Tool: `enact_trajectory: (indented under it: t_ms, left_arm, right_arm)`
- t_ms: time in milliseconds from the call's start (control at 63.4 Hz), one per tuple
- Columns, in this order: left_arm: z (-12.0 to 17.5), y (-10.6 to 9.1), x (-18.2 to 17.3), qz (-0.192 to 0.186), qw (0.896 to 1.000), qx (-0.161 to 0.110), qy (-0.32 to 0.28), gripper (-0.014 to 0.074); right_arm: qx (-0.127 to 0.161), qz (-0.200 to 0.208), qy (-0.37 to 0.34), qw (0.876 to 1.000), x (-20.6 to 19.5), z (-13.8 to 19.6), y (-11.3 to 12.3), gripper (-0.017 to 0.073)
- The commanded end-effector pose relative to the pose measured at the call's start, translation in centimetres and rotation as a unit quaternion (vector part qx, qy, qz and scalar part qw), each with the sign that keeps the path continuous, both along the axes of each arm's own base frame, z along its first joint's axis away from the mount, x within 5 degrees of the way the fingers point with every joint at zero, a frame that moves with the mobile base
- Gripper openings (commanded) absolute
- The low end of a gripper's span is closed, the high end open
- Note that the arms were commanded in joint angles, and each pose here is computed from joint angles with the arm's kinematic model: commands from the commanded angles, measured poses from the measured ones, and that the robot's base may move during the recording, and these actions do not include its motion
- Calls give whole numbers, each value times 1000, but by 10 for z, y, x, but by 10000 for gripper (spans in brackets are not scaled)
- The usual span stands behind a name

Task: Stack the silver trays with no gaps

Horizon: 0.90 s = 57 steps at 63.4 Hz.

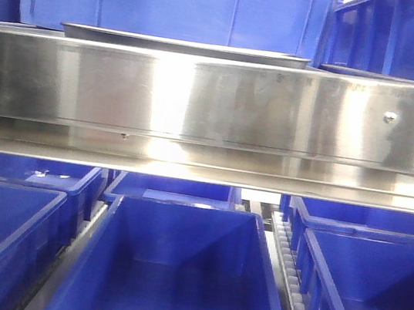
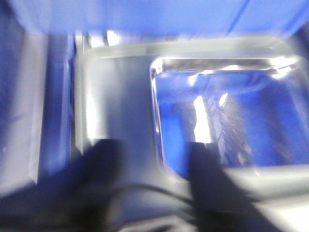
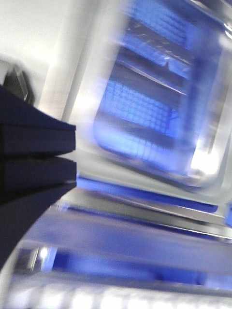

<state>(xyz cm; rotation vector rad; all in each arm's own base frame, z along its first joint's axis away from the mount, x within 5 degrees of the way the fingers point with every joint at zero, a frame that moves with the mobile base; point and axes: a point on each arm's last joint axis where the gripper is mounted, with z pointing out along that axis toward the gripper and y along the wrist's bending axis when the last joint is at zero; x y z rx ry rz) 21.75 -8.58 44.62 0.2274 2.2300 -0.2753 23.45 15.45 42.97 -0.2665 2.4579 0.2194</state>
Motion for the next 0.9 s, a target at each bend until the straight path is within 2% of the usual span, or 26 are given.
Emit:
enact_trajectory:
  t_ms: [0, 79, 189, 300, 410, 536, 710, 883]
  left_arm:
    - [4, 8, -31, -17, 997, -42, -69, -44]
    - [-12, 14, -53, -25, 994, -62, -84, -48]
    - [-37, 22, -77, -35, 992, -76, -99, -48]
    - [-65, 30, -100, -48, 990, -69, -113, -48]
    - [-81, 38, -117, -56, 986, -60, -144, -48]
    - [-96, 44, -131, -61, 979, -55, -188, -48]
    - [-107, 48, -137, -53, 969, -69, -231, -48]
    - [-110, 48, -137, -53, 969, -69, -230, -48]
  right_arm:
    - [22, 29, -74, 997, -34, 14, -16, 50]
    - [39, 52, -97, 993, -58, 7, -26, 50]
    - [64, 78, -131, 986, -88, -11, -43, 50]
    - [89, 94, -169, 977, -113, -34, -62, 50]
    - [106, 107, -216, 965, -134, -61, -80, 50]
    - [110, 123, -271, 948, -152, -94, -98, 50]
    - [115, 144, -329, 926, -169, -133, -111, 50]
    - [123, 148, -339, 921, -174, -144, -114, 50]
